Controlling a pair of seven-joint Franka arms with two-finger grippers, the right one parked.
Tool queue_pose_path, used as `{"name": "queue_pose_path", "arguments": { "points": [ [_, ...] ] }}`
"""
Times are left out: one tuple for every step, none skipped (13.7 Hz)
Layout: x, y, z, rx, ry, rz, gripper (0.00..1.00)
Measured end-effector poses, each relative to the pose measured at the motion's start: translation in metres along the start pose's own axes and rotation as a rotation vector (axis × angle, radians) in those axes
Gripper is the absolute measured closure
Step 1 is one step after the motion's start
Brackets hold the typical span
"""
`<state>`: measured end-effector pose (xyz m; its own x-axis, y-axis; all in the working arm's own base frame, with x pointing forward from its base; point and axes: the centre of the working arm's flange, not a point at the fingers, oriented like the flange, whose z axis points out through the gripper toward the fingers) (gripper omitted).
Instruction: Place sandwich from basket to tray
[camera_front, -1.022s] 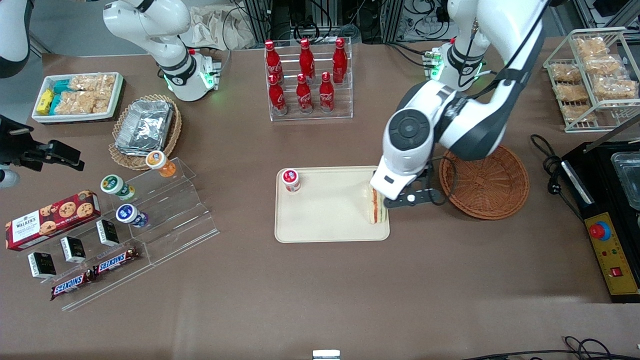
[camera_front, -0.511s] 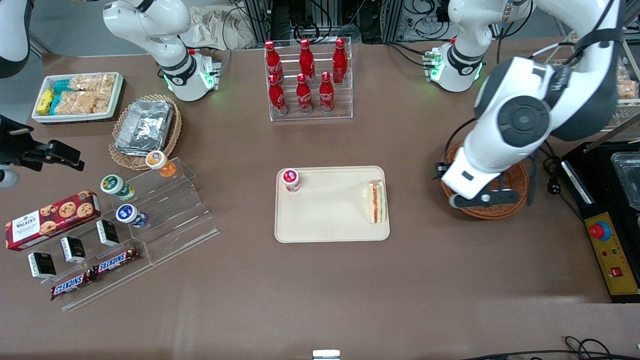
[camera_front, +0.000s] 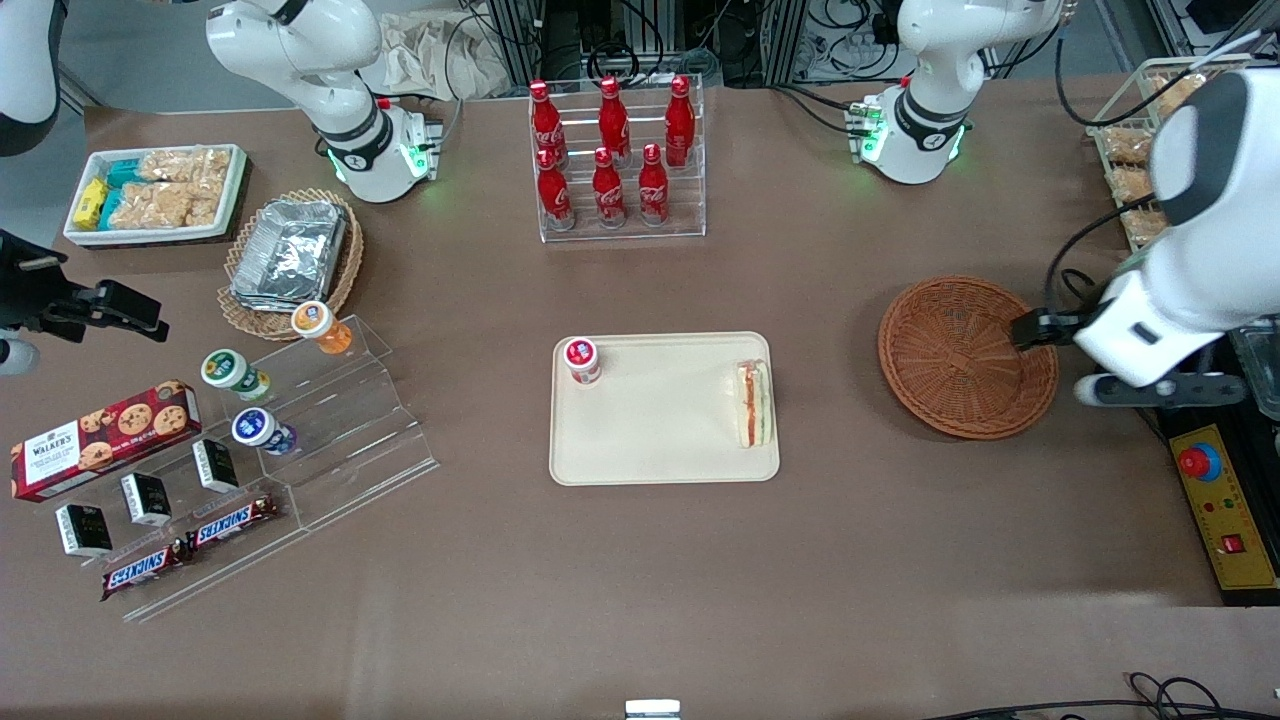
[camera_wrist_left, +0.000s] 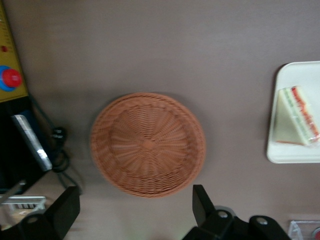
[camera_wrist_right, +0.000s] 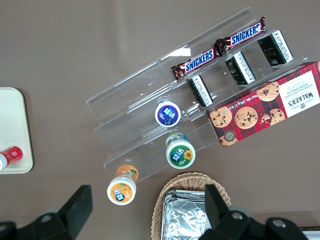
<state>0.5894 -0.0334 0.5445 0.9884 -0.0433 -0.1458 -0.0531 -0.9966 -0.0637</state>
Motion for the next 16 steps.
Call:
{"name": "queue_pose_path", "arguments": {
  "points": [
    [-0.003,-0.021,-0.004,0.000,0.005,0.012,0.00],
    [-0.006,-0.041,-0.006,-0.003,0.009,0.022,0.00],
    [-0.009,-0.060,-0.008,-0.014,0.012,0.031,0.00],
    [-0.013,-0.079,-0.008,-0.025,0.016,0.039,0.00],
    [-0.016,-0.095,-0.009,-0.034,0.019,0.045,0.00],
    [-0.018,-0.106,-0.009,-0.041,0.022,0.046,0.00],
    [-0.019,-0.110,-0.008,-0.046,0.023,0.043,0.00],
    [-0.019,-0.110,-0.009,-0.050,0.024,0.042,0.00],
    [-0.018,-0.108,-0.009,-0.051,0.026,0.045,0.00],
    [-0.018,-0.107,-0.010,-0.052,0.028,0.047,0.00],
    [-0.018,-0.106,-0.012,-0.051,0.032,0.048,0.00],
    [-0.018,-0.107,-0.014,-0.050,0.038,0.048,0.00],
    [-0.018,-0.107,-0.016,-0.050,0.042,0.047,0.00],
    [-0.018,-0.108,-0.017,-0.049,0.044,0.046,0.00],
    [-0.018,-0.108,-0.017,-0.049,0.045,0.045,0.00],
    [-0.018,-0.108,-0.017,-0.050,0.044,0.045,0.00]
  ]
}}
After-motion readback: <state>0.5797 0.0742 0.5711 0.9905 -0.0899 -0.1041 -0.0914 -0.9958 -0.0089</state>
